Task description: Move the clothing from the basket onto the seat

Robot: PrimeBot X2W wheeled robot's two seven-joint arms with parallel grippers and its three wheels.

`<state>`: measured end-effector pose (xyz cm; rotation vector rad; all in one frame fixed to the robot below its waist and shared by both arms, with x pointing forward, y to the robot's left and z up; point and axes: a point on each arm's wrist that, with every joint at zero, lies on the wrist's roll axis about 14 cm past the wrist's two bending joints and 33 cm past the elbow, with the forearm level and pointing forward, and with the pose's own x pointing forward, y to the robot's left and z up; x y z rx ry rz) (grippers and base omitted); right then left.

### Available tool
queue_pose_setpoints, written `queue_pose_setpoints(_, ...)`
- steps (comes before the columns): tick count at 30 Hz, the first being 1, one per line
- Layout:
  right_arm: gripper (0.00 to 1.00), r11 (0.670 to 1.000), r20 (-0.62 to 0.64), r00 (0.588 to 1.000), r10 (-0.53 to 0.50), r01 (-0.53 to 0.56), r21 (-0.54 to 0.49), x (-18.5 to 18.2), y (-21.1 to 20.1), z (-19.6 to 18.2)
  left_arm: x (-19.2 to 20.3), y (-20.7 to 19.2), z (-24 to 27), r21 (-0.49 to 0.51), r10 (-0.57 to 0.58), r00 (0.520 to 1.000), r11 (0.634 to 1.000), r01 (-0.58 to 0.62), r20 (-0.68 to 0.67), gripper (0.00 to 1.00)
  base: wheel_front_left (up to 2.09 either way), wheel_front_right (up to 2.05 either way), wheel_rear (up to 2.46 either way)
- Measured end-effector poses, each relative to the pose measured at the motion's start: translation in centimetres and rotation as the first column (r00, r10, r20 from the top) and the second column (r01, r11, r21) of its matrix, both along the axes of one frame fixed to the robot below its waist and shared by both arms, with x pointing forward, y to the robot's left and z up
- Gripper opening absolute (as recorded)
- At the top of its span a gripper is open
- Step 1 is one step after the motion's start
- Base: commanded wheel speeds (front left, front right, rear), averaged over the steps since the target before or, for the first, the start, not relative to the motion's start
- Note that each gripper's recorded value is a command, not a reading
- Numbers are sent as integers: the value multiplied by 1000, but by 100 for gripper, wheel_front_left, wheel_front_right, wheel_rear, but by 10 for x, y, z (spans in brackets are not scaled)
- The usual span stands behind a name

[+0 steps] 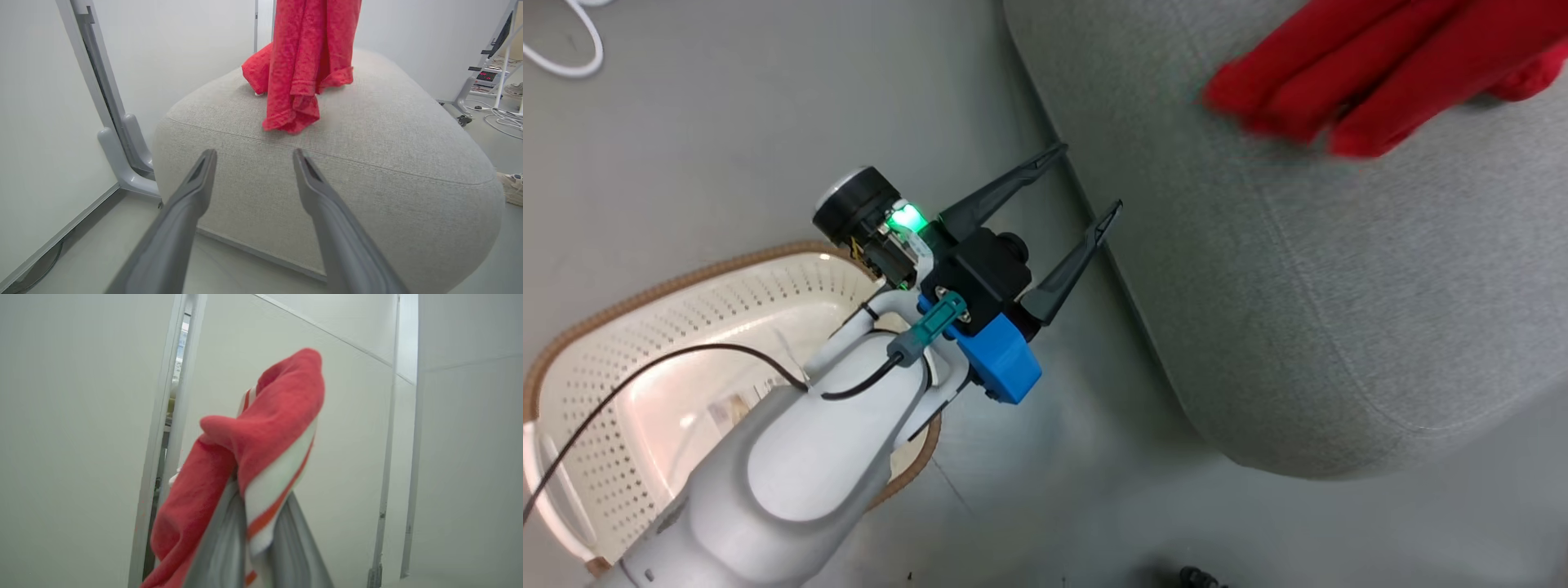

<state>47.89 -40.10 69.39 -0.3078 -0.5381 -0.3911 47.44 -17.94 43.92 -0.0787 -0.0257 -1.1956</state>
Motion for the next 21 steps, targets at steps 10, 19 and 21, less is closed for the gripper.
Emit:
queue_pose_setpoints(10,0,971,28,973,-229,231,-64,-3,-81,13,23,14,-55,25,27,998,999,-25,-65,100,0,0,0)
queue_pose_setpoints(19,0,950,-323,902,-287,312,26,21,-101,-139,28,22,-89,38,37,993,999,-33,-113,100,0,0,0)
queue_pose_setpoints(21,0,949,-354,890,-287,314,21,22,-100,-151,28,24,-91,40,40,992,999,-36,-116,100,0,0,0)
